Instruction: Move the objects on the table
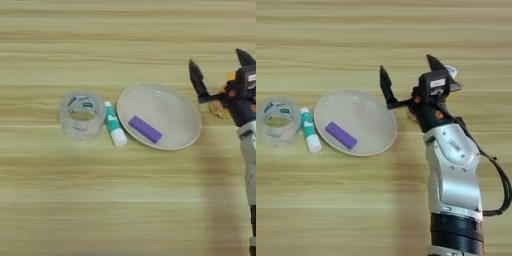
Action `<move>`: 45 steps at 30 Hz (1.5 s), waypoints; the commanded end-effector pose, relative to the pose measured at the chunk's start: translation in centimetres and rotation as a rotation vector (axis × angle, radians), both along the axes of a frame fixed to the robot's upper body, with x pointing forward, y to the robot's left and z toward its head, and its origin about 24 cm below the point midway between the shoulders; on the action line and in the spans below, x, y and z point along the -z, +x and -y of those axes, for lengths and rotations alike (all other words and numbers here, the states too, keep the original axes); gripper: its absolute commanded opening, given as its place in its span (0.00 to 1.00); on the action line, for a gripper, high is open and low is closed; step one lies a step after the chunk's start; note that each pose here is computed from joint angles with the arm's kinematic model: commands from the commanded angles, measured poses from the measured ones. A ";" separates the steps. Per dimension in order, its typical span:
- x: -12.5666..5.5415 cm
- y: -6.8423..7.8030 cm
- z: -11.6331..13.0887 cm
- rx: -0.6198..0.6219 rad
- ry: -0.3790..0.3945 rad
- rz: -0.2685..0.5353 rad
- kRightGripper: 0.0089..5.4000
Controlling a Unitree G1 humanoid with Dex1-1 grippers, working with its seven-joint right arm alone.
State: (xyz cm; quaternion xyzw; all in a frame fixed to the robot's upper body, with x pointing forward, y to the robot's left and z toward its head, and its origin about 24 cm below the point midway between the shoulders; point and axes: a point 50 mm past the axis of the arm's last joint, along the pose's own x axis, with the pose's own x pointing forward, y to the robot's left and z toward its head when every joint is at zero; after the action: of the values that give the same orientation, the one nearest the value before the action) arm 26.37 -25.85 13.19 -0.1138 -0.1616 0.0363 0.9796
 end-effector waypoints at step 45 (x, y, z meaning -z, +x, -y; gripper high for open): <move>0.6 3.1 6.6 0.294 0.116 -0.039 0.99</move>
State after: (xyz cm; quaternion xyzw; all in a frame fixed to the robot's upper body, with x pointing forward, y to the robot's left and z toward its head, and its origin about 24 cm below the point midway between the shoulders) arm 28.34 -31.86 8.52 -0.0463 -0.0625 -0.1178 0.9900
